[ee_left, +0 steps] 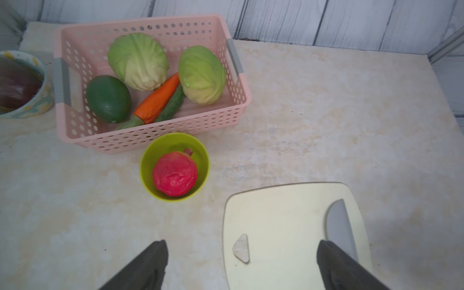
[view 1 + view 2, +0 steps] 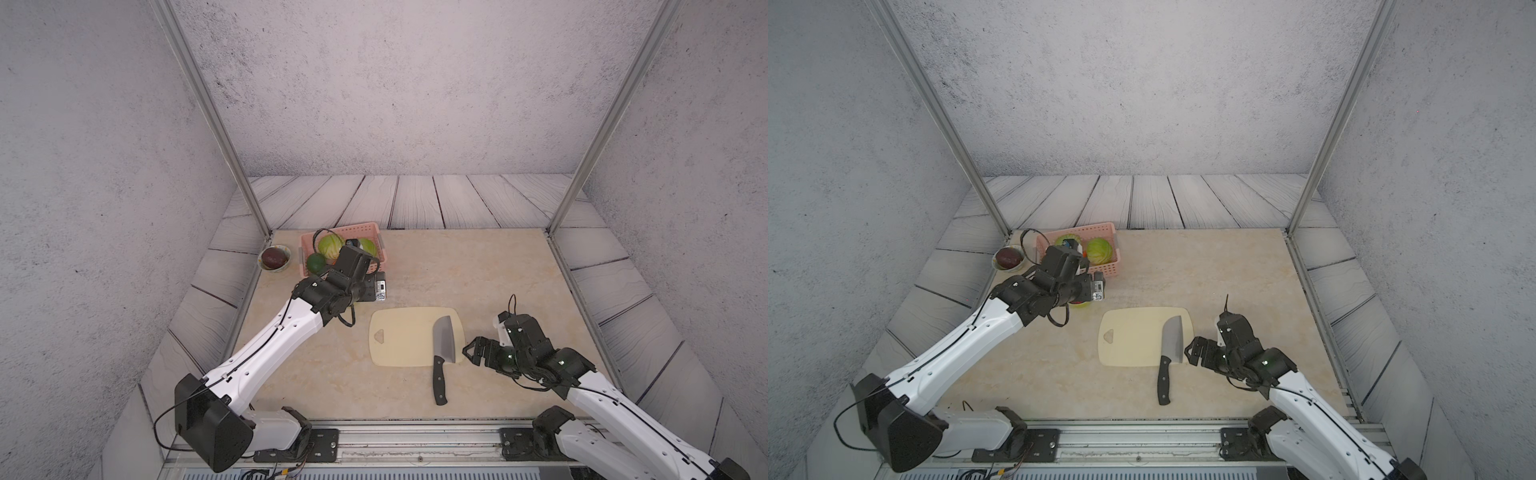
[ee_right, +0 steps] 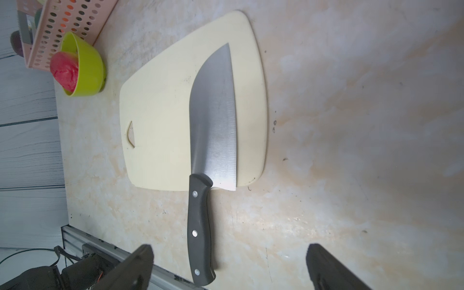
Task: Align the knife with the edge of the cutting board
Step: Adjust the knife at the edge of the cutting board.
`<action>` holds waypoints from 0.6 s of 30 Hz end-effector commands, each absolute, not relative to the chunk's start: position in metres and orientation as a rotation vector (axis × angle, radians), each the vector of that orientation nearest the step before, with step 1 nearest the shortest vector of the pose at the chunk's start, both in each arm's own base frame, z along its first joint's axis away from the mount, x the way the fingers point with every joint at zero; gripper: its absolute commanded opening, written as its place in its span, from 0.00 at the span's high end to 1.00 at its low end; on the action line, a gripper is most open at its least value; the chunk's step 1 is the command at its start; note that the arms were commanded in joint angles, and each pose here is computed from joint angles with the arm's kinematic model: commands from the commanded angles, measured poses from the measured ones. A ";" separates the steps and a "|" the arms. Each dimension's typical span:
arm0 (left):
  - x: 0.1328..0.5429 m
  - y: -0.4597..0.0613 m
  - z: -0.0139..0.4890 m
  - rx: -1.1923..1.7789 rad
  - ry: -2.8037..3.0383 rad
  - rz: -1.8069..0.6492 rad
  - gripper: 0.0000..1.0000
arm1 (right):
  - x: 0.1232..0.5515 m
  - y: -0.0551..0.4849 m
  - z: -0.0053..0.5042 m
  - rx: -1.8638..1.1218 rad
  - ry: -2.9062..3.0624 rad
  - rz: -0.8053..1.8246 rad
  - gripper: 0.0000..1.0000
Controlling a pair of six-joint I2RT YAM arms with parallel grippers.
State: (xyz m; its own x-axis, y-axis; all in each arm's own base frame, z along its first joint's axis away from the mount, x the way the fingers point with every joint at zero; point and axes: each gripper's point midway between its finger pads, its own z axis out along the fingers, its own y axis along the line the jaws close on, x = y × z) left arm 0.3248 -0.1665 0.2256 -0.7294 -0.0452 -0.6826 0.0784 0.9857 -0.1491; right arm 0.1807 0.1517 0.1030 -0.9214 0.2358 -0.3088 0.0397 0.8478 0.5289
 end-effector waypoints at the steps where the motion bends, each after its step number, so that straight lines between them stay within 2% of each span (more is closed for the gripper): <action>1: 0.329 -0.142 0.225 -0.038 2.344 -0.151 0.02 | 0.181 0.149 0.102 0.230 2.666 0.653 0.01; 7: 0.330 -0.129 0.238 -0.074 2.309 -0.127 0.02 | 0.171 0.152 0.089 0.232 2.696 0.592 0.01; 18: 0.333 -0.116 0.239 -0.120 2.315 -0.083 0.02 | 0.166 0.197 0.071 0.107 2.728 0.464 0.03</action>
State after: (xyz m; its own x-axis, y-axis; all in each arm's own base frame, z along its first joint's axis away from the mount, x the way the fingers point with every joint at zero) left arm 0.3301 -0.1215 0.2309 -0.6902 -0.1030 -0.7163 -0.0420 0.9939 -0.1024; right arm 0.1501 0.1845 0.0569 -0.9564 0.0923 -0.2770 -0.0014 0.9473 0.3205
